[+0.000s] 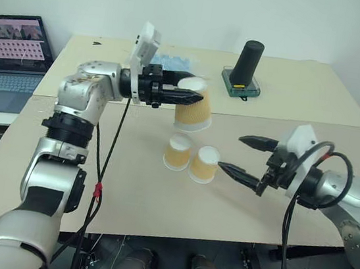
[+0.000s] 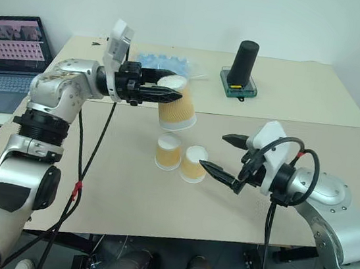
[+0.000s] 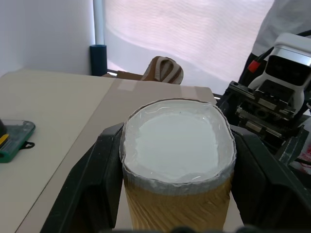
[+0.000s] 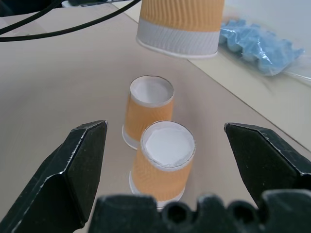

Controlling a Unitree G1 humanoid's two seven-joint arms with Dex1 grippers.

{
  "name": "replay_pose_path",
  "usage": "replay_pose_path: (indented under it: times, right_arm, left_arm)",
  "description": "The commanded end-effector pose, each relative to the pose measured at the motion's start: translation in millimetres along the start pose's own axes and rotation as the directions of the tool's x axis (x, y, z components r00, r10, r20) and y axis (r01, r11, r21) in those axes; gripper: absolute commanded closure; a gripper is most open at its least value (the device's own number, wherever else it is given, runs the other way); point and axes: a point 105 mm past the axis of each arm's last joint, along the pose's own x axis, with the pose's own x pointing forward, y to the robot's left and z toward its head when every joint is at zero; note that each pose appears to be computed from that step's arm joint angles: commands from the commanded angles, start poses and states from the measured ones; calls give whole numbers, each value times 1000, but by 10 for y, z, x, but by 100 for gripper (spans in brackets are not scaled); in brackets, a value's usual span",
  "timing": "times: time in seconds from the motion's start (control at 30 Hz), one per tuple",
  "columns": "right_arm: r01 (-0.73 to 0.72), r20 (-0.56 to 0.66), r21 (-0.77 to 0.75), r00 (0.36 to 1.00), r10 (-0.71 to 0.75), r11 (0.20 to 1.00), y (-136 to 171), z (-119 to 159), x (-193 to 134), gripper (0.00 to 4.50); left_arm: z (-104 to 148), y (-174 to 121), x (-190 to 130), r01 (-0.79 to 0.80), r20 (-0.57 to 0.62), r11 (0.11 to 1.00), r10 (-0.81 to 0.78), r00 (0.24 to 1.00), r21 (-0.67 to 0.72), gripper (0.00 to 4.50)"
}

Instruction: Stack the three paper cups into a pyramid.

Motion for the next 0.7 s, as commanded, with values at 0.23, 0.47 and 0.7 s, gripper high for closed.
replay_pose_path:
  times: [0.23, 0.47, 0.7]
  right_arm:
    - [37, 96, -48, 995, -33, 998, 10, 294, -93, 0]
    - [60, 76, -43, 995, -57, 997, -50, 248, -114, 0]
    - [61, 70, -39, 996, -58, 997, -66, 244, -93, 0]
  left_arm:
    - [-127, 56, 155, 83, -86, 995, -78, 993, 55, 196]
    - [-221, 56, 168, 106, -120, 993, -99, 988, 53, 196]
    - [-226, 8, 190, 145, -130, 988, -138, 982, 52, 196]
